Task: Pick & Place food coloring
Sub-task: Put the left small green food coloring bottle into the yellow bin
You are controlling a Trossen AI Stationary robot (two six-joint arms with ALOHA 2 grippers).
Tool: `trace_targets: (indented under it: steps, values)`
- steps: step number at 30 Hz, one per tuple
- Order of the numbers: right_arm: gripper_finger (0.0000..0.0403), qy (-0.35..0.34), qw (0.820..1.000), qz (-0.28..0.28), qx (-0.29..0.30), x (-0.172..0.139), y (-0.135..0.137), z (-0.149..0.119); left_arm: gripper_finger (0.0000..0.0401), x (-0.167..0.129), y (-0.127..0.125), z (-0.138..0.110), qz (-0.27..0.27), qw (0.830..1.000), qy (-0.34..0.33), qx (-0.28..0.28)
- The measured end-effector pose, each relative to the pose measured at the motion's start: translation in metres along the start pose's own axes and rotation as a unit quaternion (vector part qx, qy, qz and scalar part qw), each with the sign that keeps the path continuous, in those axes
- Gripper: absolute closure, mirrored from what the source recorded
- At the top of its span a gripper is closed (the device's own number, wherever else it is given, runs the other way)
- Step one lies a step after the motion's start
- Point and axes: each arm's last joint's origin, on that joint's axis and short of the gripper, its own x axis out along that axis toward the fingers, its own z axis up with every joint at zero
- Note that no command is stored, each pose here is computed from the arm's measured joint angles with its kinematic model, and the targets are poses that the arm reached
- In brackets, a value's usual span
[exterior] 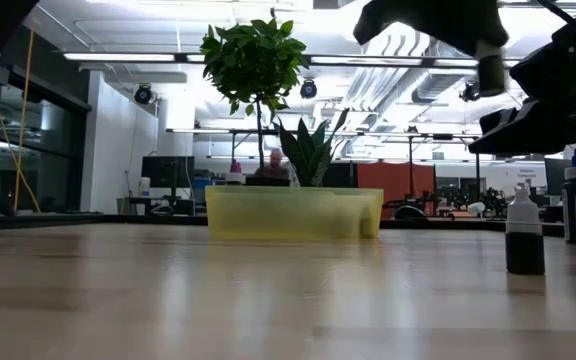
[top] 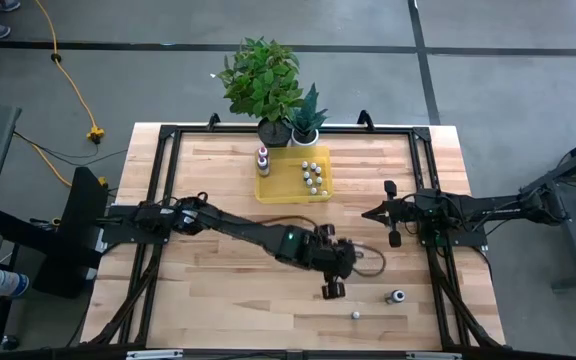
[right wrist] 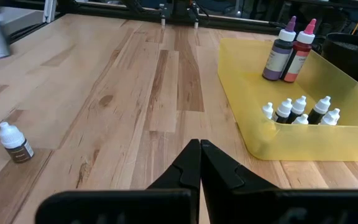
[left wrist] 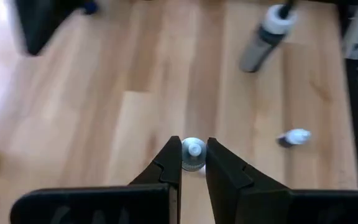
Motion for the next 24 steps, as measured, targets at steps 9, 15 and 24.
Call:
trace_targets:
  steps: [9,15,24]
  values:
    - [0.0402,0.000,1.000,0.000,0.000,0.000,0.000,0.000,0.0366,-0.026,0.047,0.011,0.093,0.995,0.022,-0.018]
    - [0.0402,0.001,1.000,0.000,0.000,0.000,0.000,0.000,0.0366,-0.046,0.082,0.019,0.141,0.989,0.030,-0.037]
    - [0.0402,0.004,1.000,0.000,0.000,0.000,0.000,-0.001,0.0366,-0.061,0.138,0.005,0.170,0.984,0.023,-0.050]
